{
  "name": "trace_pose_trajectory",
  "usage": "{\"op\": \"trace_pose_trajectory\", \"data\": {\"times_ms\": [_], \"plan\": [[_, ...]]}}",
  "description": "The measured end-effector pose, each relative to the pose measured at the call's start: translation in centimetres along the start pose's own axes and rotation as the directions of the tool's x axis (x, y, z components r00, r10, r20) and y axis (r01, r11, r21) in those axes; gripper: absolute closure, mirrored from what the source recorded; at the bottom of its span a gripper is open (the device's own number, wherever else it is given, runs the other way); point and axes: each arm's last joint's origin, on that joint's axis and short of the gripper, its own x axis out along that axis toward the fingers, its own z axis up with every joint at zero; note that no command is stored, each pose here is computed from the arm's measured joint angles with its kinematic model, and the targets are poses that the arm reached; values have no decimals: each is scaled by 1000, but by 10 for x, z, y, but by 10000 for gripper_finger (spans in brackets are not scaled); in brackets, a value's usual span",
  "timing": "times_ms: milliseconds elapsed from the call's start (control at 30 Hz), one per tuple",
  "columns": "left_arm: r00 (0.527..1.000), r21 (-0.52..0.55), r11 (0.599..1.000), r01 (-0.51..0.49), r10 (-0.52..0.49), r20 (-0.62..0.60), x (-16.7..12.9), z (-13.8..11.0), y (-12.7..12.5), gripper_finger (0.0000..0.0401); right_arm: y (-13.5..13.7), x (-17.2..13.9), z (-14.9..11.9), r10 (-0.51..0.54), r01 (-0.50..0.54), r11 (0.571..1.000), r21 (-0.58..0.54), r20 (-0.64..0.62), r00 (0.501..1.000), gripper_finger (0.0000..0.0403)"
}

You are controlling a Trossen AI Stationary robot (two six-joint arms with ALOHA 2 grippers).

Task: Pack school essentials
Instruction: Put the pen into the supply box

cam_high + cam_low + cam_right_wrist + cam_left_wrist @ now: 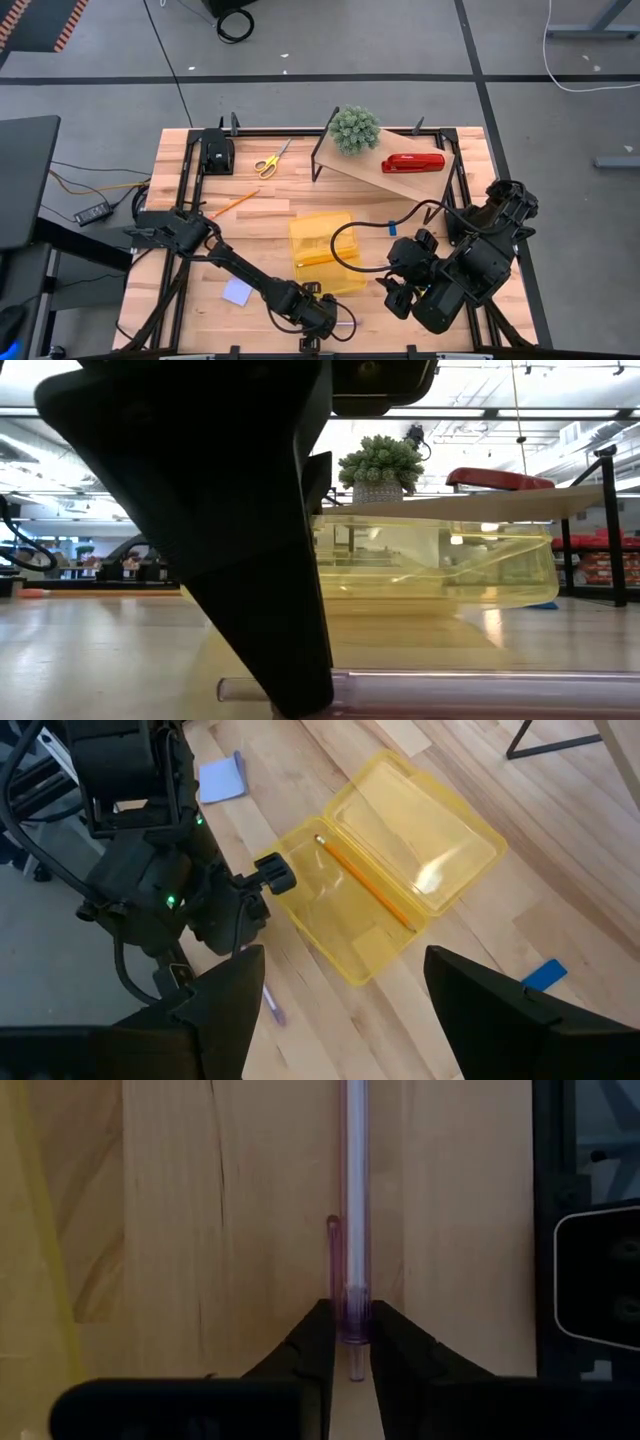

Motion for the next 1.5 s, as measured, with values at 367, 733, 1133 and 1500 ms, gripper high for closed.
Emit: {"op": "trace_pose_trajectory", "data": {"times_ms": [367,733,1133,1500], "plan": [[999,30,1000,2,-3,50,-33,28,-9,361,0,0,0,0,0,1000,-18,0,1000,121],[997,96,995,5,-11,72,-75,54,-20,375,0,0,0,0,0,1000,-30,0,1000,121],[999,134,991,15,-22,46,-99,72,-5,373,0,0,0,-4,5,999,-38,17,1000,121],[991,153,980,130,-126,-34,-56,48,-6,331,1,-2,-3,2,-1,999,-36,16,1000,121]]}}
